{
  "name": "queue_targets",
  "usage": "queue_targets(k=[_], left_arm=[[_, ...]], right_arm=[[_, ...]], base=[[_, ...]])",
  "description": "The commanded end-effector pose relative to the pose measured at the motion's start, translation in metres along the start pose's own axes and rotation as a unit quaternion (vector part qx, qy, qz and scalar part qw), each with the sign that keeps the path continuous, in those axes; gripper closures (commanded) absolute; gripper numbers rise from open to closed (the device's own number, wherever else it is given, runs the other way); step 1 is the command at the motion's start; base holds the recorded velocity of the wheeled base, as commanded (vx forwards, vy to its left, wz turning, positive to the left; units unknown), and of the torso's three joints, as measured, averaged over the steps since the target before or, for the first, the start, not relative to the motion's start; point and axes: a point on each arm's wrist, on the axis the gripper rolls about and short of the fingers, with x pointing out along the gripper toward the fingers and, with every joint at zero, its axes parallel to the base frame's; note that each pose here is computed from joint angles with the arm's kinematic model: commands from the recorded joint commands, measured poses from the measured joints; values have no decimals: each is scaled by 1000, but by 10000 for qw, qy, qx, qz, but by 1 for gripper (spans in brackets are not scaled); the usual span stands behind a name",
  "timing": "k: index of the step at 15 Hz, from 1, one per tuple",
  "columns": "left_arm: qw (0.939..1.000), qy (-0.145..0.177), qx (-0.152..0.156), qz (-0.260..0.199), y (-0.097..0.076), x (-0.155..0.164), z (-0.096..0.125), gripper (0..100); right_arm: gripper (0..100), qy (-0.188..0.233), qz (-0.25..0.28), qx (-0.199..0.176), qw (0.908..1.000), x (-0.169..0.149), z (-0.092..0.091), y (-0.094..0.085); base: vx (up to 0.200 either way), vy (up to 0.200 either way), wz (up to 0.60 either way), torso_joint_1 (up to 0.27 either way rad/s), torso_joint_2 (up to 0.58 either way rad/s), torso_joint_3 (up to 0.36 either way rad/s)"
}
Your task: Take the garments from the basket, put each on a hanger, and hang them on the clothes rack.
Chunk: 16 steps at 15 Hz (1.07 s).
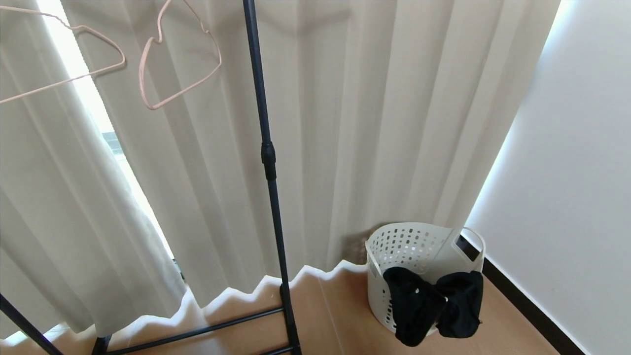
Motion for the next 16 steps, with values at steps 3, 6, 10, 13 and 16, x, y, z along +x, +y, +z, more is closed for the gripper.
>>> queue_targets(k=[3,6,10,13,16], left_arm=[[10000,11,-4,-21,0,0,0,0],[10000,11,-4,-21,0,0,0,0],[10000,3,-3,-21,0,0,0,0],[10000,3,-3,-21,0,0,0,0],[10000,3,-3,-59,0,0,0,0]], right_arm=[[0,4,11,2,10000,0,0,0],[0,4,11,2,10000,0,0,0],[0,-4,4,10,10000,0,0,0],[0,-4,4,17,10000,0,0,0],[0,-4,4,10,10000,0,0,0]], base=[[0,0,0,2,-1,-28],[0,0,0,2,4,-165],[0,0,0,4,4,-192],[0,0,0,1,-1,-206],[0,0,0,5,4,-198]])
